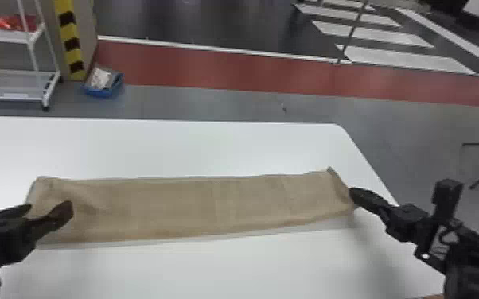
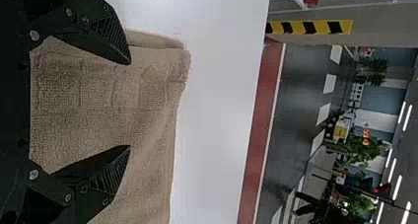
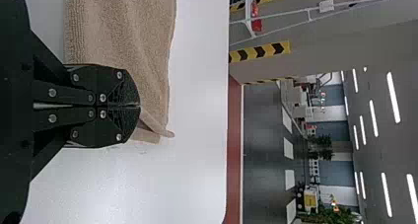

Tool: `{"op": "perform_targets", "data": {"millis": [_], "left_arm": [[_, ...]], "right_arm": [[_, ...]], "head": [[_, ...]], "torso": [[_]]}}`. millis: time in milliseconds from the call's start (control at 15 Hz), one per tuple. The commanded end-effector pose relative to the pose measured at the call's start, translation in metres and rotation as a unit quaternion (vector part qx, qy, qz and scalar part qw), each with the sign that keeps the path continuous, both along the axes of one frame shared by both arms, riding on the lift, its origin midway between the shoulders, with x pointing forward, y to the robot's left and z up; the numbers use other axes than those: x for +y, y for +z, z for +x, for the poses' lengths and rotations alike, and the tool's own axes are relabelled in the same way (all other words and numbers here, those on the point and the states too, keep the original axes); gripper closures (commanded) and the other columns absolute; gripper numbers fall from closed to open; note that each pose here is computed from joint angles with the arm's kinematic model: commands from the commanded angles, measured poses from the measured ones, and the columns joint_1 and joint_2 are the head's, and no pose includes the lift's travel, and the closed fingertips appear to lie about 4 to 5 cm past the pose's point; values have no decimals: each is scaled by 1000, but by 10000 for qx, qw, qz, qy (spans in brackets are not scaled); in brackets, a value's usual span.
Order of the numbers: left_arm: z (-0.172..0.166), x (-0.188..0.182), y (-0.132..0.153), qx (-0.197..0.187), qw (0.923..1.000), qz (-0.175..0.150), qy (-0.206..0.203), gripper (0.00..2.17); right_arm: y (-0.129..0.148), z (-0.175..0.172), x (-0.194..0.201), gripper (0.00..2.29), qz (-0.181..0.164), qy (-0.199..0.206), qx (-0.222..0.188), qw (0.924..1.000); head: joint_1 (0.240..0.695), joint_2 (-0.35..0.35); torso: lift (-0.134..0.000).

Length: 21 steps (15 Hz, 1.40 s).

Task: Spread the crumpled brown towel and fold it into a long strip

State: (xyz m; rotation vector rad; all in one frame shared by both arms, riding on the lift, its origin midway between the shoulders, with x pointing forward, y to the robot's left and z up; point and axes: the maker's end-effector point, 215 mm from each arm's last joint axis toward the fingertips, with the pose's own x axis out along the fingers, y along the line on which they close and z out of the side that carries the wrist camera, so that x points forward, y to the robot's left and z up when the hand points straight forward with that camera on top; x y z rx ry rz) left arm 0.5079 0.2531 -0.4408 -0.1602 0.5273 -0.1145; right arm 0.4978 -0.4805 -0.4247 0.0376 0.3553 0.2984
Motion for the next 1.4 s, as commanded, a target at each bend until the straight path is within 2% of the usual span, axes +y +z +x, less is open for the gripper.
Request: {"op": "perform_targets", "data": {"millis": [0, 267, 467, 533, 600, 667, 800, 933, 1067, 1200, 1333], "left_arm": [[2, 14, 9, -84, 9999, 41, 104, 336], [5, 32, 15, -161, 9996, 54, 245, 336], [3, 31, 23, -244, 9994, 60, 246, 333], [4, 30, 27, -289, 9993, 54, 235, 333], [4, 29, 27, -289, 9993, 32, 234, 333], [5, 29, 30, -311, 9992, 19, 245, 319], [9, 28, 34, -318, 9992, -11, 240, 130], [17, 21, 39, -233, 9996, -65, 158, 103], [22, 16, 38, -42, 10000, 22, 49, 103], [19, 6, 25, 400, 9989, 177, -142, 103], [18, 6, 20, 628, 9973, 325, -179, 103]], "right_arm": [[-3, 1, 1, 1190, -23, 6, -21, 10000], [-4, 1, 0, 1187, -31, -7, -45, 10000], [-6, 3, -1, 1133, -89, -27, -100, 9999], [-2, 4, -1, 515, -79, -33, -172, 9998], [-1, 3, -4, 12, -76, -67, -192, 9998], [4, 4, -5, -2, -46, -85, -253, 9996], [11, 6, -9, 29, -12, -137, -313, 9994], [26, 18, -15, 56, -17, -173, -266, 9995], [36, 30, -32, 66, -42, -274, 28, 9996], [45, 44, -39, 66, -259, -219, 350, 9988], [45, 50, -32, 70, -296, -29, 651, 9974]], "head": [[695, -250], [695, -222], [695, -212], [695, -212], [695, -212], [695, -212], [695, -217], [695, -222], [695, -229], [695, -242], [695, -252]], "torso": [[-124], [-124], [-124], [-124], [-124], [-124], [-124], [-124], [-124], [-124], [-124]]}}
